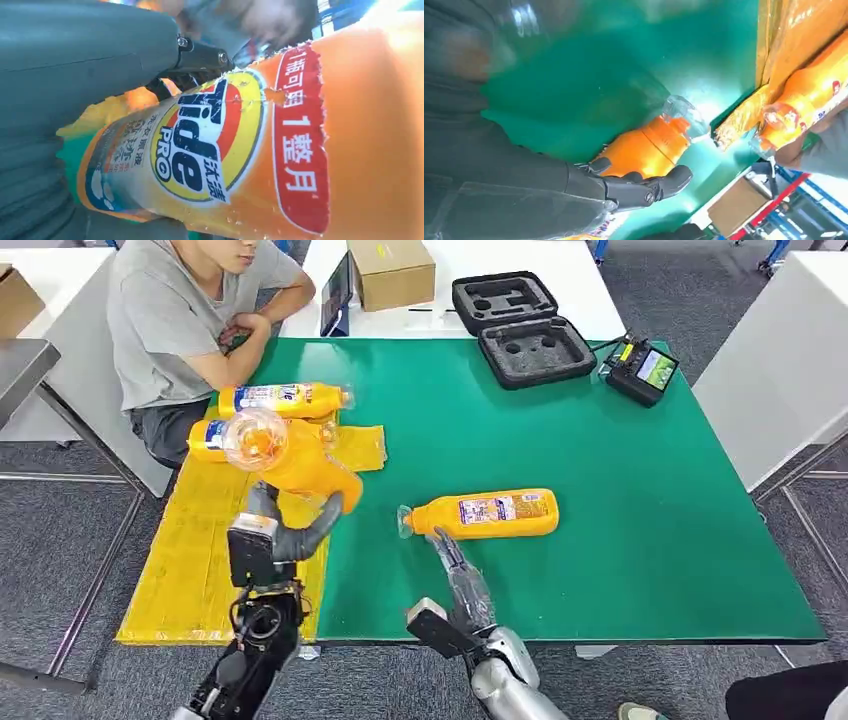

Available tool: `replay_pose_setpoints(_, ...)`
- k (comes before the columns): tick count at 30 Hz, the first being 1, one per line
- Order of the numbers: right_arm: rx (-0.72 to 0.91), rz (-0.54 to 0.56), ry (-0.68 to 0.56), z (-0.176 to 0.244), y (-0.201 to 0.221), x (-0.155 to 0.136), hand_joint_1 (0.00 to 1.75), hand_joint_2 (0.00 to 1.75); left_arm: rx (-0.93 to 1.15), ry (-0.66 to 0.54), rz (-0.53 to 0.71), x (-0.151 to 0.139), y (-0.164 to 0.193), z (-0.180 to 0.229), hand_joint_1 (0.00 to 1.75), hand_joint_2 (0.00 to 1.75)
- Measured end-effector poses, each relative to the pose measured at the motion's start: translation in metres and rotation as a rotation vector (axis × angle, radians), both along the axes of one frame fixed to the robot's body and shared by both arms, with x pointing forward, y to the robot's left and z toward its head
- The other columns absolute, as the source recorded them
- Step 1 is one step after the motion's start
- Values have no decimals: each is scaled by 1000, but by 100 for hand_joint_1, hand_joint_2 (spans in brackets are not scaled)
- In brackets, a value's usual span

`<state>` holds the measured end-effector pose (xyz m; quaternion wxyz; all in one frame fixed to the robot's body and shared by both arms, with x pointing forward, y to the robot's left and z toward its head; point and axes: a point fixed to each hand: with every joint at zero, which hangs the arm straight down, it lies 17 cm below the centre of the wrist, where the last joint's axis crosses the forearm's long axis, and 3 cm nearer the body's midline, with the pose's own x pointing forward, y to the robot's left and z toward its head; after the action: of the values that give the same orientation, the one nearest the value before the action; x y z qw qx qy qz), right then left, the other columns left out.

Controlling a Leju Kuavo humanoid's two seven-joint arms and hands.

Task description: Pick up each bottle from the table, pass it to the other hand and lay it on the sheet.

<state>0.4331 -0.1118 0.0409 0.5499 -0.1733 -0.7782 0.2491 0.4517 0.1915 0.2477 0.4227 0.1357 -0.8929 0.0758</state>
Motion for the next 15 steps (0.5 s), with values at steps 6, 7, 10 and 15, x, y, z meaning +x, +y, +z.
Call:
replay_pose_setpoints(6, 45, -8, -1, 5, -2, -2, 0, 175, 724, -121, 199, 14, -6, 24, 175, 175)
replay_pose_setpoints(7, 52, -4, -2, 6, -1, -2, 0, 175, 863, -111, 227, 21, -6, 16, 175, 175)
replay_pose_setpoints(10, 73, 17, -1, 9, 1, -2, 0, 175, 1033, -6, 254, 39, 25, -10, 175, 175)
replay_pose_setpoints(15, 102, 46, 1, 14, 10, -3, 0, 175, 1247, 100, 283, 50, 82, -36, 175, 175)
